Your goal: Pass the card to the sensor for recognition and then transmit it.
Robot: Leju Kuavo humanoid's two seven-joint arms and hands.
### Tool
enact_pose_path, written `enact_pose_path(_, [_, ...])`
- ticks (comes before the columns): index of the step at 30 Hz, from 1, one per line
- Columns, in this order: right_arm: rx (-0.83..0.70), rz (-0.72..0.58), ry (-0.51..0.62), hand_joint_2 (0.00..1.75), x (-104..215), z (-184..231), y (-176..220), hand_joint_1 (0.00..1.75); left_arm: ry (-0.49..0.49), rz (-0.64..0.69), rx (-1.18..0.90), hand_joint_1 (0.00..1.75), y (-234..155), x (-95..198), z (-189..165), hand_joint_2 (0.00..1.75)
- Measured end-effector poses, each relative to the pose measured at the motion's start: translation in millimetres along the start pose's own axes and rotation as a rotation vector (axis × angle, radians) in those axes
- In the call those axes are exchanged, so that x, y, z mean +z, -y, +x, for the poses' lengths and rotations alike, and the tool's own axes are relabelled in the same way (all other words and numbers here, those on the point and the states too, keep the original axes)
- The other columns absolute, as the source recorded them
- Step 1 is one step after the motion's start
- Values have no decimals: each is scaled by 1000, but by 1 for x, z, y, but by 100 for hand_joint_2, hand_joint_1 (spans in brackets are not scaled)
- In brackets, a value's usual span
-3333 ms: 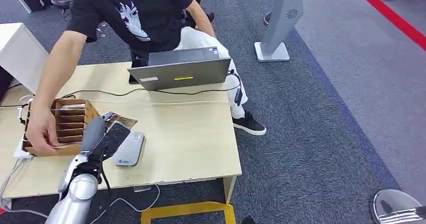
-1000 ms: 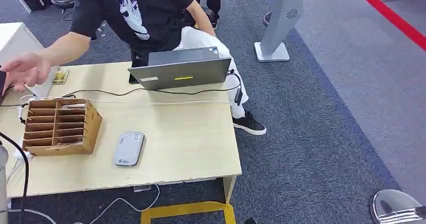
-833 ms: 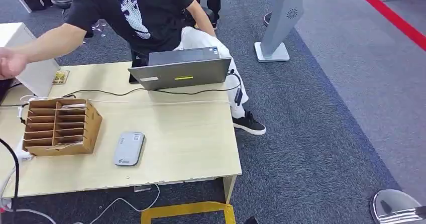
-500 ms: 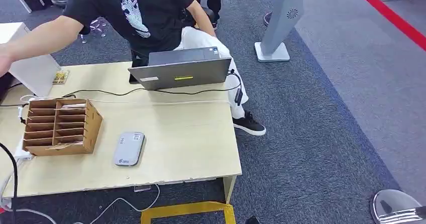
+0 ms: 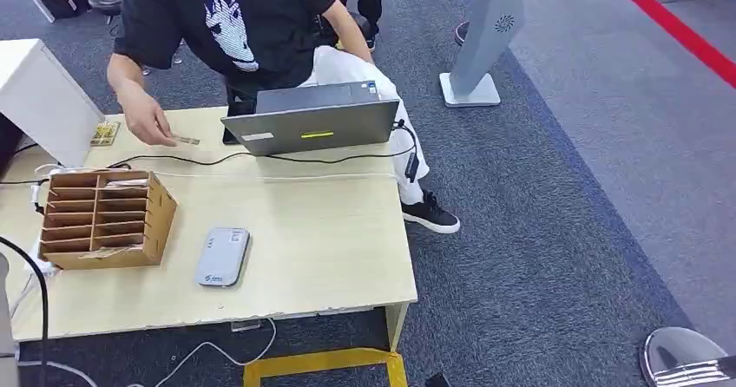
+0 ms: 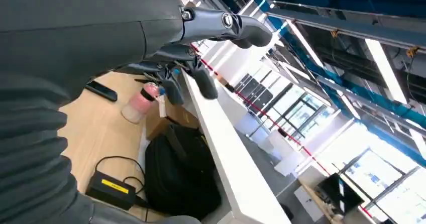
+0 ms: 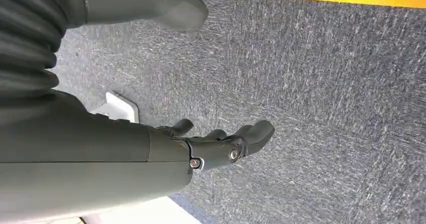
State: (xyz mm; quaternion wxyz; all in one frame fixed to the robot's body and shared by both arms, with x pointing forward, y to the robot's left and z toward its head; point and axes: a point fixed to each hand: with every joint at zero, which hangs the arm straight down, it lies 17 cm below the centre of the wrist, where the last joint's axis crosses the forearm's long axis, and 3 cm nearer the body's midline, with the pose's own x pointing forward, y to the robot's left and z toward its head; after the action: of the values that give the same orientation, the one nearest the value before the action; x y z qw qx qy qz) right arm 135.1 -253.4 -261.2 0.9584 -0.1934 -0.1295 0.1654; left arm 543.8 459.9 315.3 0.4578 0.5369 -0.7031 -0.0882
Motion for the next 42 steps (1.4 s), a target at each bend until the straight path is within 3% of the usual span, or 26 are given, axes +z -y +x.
enact_pose_path(5, [-3, -1, -3, 175, 0, -1, 0, 0, 4, -24, 5, 0, 4, -1, 8, 175])
enact_pose_path(8, [-18, 1, -13, 175, -1, -4, 1, 0, -10, -268, -43, 0, 44, 5, 18, 175])
enact_pose_path(14, [-60, 6, -34, 175, 0, -18, -2, 0, 177, -467, -58, 0, 57, 21, 100, 175])
enact_pose_path(19, [-94, 11, -59, 175, 1, -33, -5, 0, 330, -502, -82, 0, 40, 67, 123, 175])
enact_pose_path(25, [-110, 12, -81, 175, 2, -42, -7, 0, 435, -519, -116, 0, 19, 122, 124, 175])
enact_pose_path(34, [-122, 11, -88, 175, 2, -44, -6, 0, 484, -530, -150, 0, 6, 138, 126, 175])
enact_pose_path(42, [-159, 10, -118, 175, 2, -52, -7, 0, 446, -635, -400, 0, -13, 191, 56, 175])
